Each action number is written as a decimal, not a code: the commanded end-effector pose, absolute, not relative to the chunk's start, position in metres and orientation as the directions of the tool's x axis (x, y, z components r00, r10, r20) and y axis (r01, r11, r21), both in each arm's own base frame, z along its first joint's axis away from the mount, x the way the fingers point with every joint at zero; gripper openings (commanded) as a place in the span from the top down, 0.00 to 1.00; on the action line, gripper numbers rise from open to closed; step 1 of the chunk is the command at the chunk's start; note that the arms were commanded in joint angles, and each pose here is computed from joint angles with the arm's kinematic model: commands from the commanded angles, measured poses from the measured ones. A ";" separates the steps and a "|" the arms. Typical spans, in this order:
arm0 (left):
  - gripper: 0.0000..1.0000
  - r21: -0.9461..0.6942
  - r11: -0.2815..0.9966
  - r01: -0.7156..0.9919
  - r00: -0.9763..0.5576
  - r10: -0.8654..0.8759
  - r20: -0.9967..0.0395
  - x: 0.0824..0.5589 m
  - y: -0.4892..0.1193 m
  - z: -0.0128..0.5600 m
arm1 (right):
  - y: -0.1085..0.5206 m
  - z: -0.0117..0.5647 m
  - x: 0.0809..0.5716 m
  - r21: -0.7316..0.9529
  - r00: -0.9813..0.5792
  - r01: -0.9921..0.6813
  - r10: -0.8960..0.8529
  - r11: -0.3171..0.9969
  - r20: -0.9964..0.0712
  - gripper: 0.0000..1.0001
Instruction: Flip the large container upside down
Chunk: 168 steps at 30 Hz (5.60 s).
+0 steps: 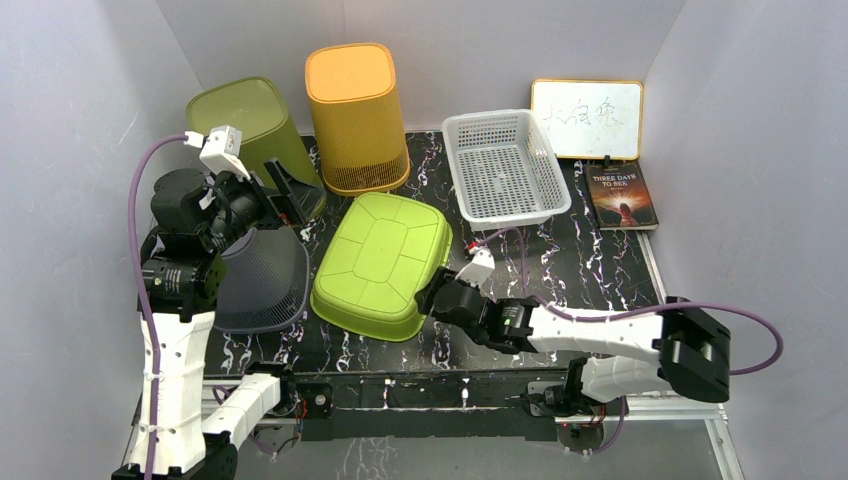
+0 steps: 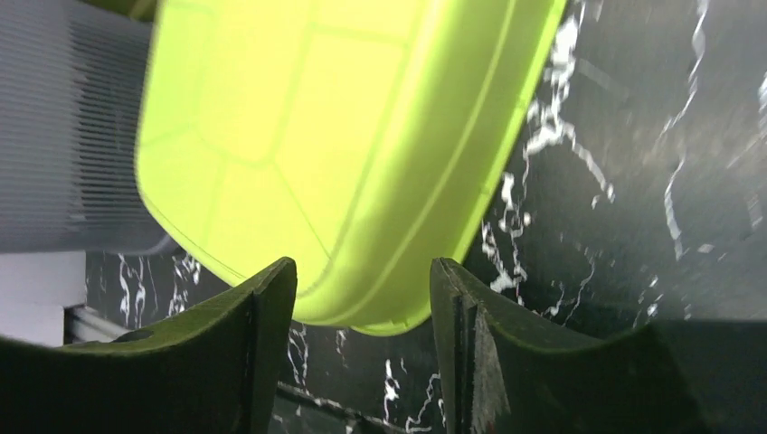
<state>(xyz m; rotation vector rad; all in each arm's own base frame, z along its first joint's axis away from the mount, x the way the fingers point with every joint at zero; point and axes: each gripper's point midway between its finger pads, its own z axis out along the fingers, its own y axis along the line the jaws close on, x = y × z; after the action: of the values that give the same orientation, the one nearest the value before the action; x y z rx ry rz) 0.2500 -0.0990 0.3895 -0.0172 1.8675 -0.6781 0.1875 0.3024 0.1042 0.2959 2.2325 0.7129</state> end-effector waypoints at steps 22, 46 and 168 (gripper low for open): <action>0.02 -0.482 0.800 0.358 -0.397 -0.337 -0.854 0.244 -0.109 0.390 | 0.244 0.219 0.420 -0.057 -0.481 -0.135 -0.116 0.989 -0.869 0.32; 0.02 -0.492 0.795 0.355 -0.415 -0.337 -0.845 0.240 -0.110 0.380 | 0.202 0.096 0.457 -0.171 -0.665 -0.069 -0.173 0.983 -0.727 0.68; 0.02 -0.538 0.765 0.356 -0.467 -0.353 -0.811 0.242 -0.117 0.362 | 0.018 0.053 0.229 0.619 -0.215 0.614 0.858 0.490 -0.466 0.51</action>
<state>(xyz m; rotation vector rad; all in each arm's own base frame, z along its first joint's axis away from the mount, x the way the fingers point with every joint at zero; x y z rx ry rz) 0.2462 -0.1146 0.3590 -0.0152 1.8992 -0.8035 0.2250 0.0244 0.0462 1.2500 1.9495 0.4240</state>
